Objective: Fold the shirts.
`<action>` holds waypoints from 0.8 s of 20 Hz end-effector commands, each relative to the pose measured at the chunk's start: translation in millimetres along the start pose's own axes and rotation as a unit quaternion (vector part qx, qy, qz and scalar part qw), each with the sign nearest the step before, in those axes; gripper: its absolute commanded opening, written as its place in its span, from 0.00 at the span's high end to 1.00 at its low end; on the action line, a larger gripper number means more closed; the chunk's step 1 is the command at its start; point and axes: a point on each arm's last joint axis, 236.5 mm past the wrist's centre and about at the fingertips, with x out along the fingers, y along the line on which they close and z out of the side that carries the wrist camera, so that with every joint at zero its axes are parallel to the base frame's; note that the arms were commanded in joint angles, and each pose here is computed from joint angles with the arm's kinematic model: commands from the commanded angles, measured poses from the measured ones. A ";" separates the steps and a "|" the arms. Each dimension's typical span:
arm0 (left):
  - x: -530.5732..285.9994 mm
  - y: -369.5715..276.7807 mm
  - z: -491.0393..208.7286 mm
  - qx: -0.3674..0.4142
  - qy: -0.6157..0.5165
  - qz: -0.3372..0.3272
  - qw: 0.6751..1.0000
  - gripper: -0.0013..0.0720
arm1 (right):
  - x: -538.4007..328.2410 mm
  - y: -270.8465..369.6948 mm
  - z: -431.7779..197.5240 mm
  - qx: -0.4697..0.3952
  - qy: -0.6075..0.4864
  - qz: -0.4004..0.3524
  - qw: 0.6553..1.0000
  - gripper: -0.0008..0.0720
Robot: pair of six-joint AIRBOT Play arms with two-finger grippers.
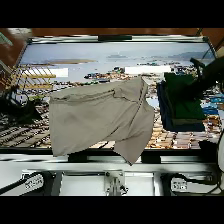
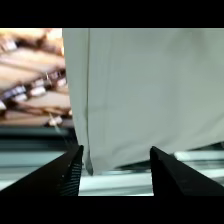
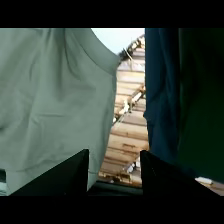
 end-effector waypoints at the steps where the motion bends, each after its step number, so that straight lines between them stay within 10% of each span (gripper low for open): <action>1: 54.5 -4.0 -75.6 -0.008 0.031 -0.033 0.999 0.28 | 23.8 -21.4 -51.3 0.040 0.018 0.005 0.999 0.38; 4: 85.0 -2.7 -113.9 -0.027 0.060 -0.045 0.997 0.57 | 50.0 -8.1 -80.0 0.053 0.039 0.044 0.997 0.38; 9: 106.1 8.5 -114.4 -0.040 0.049 -0.035 0.997 0.29 | 60.5 1.1 -85.3 0.058 0.041 0.071 0.995 0.38; 16: 116.4 22.9 -110.1 -0.018 0.051 -0.015 0.998 0.28 | 65.2 18.5 -90.9 0.039 0.057 0.075 0.995 0.36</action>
